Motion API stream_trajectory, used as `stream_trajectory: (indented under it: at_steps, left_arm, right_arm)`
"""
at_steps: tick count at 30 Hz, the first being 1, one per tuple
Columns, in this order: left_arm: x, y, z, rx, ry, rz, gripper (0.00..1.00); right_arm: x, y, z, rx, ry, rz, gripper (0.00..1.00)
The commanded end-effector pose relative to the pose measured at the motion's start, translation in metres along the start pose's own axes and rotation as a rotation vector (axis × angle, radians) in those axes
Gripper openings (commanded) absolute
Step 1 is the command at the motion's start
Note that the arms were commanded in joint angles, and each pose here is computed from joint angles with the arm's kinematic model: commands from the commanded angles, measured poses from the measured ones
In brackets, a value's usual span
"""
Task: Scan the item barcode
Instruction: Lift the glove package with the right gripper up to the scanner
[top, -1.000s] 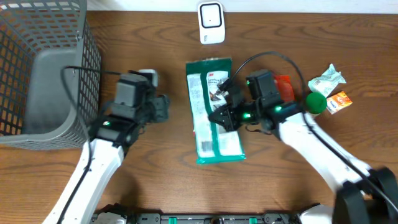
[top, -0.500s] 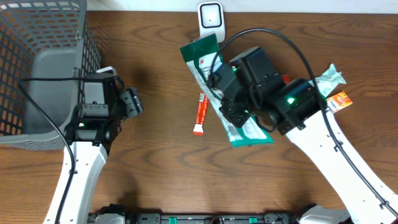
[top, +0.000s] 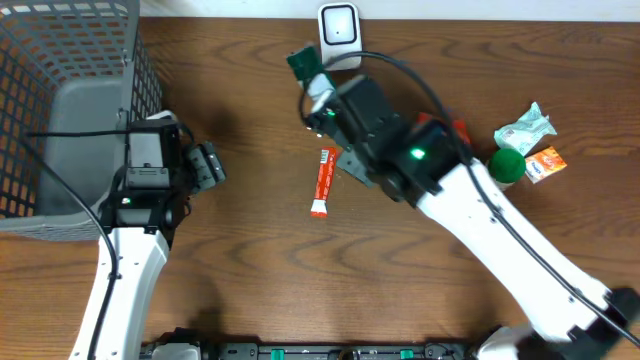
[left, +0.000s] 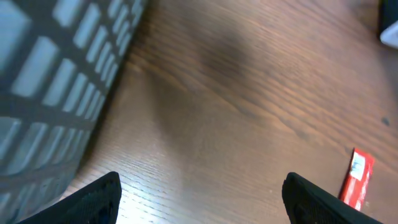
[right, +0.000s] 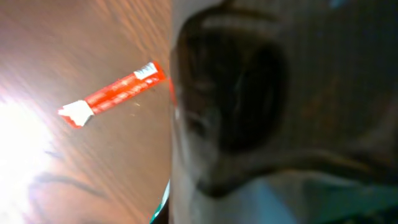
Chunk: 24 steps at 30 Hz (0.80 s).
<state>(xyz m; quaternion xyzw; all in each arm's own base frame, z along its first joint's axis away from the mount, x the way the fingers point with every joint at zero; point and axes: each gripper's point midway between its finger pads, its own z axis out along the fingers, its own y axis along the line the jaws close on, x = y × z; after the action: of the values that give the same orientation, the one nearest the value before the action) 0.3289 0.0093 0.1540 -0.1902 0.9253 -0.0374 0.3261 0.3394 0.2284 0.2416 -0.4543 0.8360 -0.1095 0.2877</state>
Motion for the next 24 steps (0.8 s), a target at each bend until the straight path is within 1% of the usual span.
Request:
stream_trajectory:
  at_steps: [1, 3, 4, 5, 6, 8, 10, 12, 16, 19, 24]
  left_arm:
    - [-0.004, 0.012, 0.001, -0.032, -0.006, -0.062, 0.83]
    - [-0.002, 0.013, 0.001, -0.035, 0.001, -0.062, 0.84]
    - [-0.002, 0.013, 0.001, -0.035, 0.001, -0.062, 0.92]
    - [-0.002, 0.013, 0.001, -0.036, 0.002, -0.062, 0.92]
    - [-0.002, 0.013, 0.001, -0.036, 0.002, -0.062, 0.92]
    - [-0.002, 0.013, 0.001, -0.035, 0.002, -0.062, 0.92]
    - [-0.002, 0.013, 0.001, -0.036, 0.002, -0.062, 0.92]
    - [-0.002, 0.013, 0.001, -0.035, 0.002, -0.062, 0.92]
    - [-0.002, 0.013, 0.001, -0.035, 0.002, -0.062, 0.92]
    - [-0.002, 0.013, 0.001, -0.035, 0.002, -0.062, 0.92]
    - [-0.002, 0.013, 0.001, -0.035, 0.002, -0.062, 0.93]
  right_arm:
    - [-0.020, -0.017, 0.012, 0.154, 0.052, -0.150, 0.01]
    - [-0.029, -0.021, 0.025, 0.234, 0.089, -0.248, 0.01]
    - [-0.034, -0.023, 0.030, 0.277, 0.108, -0.302, 0.01]
    - [-0.043, -0.024, 0.042, 0.350, 0.143, -0.417, 0.01]
    - [-0.050, -0.026, 0.048, 0.397, 0.156, -0.470, 0.01]
    - [-0.061, -0.027, 0.058, 0.445, 0.170, -0.552, 0.01]
    - [-0.071, -0.025, 0.070, 0.458, 0.180, -0.665, 0.01]
    - [-0.083, -0.027, 0.082, 0.483, 0.171, -0.739, 0.01]
    - [-0.110, -0.043, 0.101, 0.571, 0.130, -0.805, 0.01]
    - [-0.133, -0.061, 0.112, 0.659, 0.053, -0.768, 0.01]
    - [-0.150, -0.076, 0.142, 0.709, -0.019, -0.858, 0.01]
